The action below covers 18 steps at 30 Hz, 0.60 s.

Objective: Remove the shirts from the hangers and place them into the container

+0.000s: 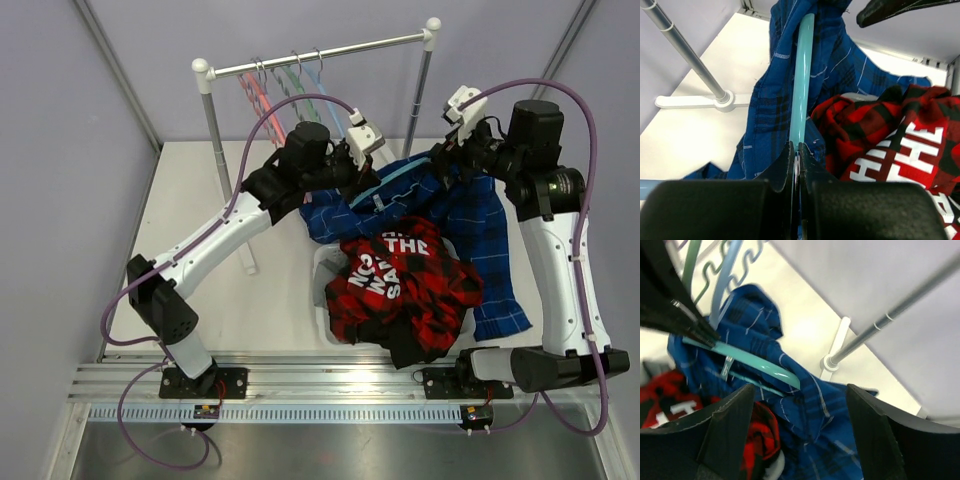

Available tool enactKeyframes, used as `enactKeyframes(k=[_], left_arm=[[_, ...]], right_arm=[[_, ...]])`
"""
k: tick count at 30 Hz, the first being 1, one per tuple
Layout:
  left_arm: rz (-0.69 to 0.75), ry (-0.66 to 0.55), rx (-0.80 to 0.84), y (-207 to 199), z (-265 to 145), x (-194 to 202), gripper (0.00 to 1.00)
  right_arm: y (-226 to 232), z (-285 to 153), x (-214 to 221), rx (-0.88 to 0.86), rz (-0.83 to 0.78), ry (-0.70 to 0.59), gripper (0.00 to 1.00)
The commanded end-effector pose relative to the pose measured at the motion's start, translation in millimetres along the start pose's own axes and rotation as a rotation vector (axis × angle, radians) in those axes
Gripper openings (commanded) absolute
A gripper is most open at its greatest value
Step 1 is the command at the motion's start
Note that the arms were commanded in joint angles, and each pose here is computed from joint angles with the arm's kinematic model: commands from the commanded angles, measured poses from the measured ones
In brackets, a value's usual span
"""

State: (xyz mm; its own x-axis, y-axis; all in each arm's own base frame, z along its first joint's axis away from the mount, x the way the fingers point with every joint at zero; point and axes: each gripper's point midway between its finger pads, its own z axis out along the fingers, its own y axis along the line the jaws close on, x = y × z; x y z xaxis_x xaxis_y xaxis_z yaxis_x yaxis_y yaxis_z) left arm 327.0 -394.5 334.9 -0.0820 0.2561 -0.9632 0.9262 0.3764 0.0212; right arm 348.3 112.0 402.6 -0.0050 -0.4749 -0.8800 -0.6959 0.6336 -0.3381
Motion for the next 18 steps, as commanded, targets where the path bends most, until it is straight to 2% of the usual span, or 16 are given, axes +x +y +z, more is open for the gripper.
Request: enactKeyframes(k=[1,5,12,13,15,16,18], left_arm=[[-0.107,-0.142,0.04,-14,-14,-58,0.0],[-0.157,-0.144,0.043,-15,-19,-61,0.0],[-0.155,-0.143,0.051,-17,-21,-61,0.0],[-0.15,-0.142,0.046,-15,-20,-60,0.0],[-0.142,-0.139,0.042,-14,-20,-59,0.0],[-0.133,-0.139,0.043,-14,-19,-59,0.0],[-0.121,-0.136,0.043,-13,-19,-57,0.0]], right_arm=[[-13,-6,-7,0.151,0.28,-0.051,0.79],[-18,-11,8,0.234,0.32,-0.022,0.76],[-26,-2,20,0.244,0.283,0.026,0.53],[-27,4,24,0.23,0.286,0.039,0.44],[-27,7,22,0.212,0.284,0.042,0.37],[-24,14,26,0.186,0.293,0.051,0.27],[-23,17,23,0.163,0.297,0.042,0.15]])
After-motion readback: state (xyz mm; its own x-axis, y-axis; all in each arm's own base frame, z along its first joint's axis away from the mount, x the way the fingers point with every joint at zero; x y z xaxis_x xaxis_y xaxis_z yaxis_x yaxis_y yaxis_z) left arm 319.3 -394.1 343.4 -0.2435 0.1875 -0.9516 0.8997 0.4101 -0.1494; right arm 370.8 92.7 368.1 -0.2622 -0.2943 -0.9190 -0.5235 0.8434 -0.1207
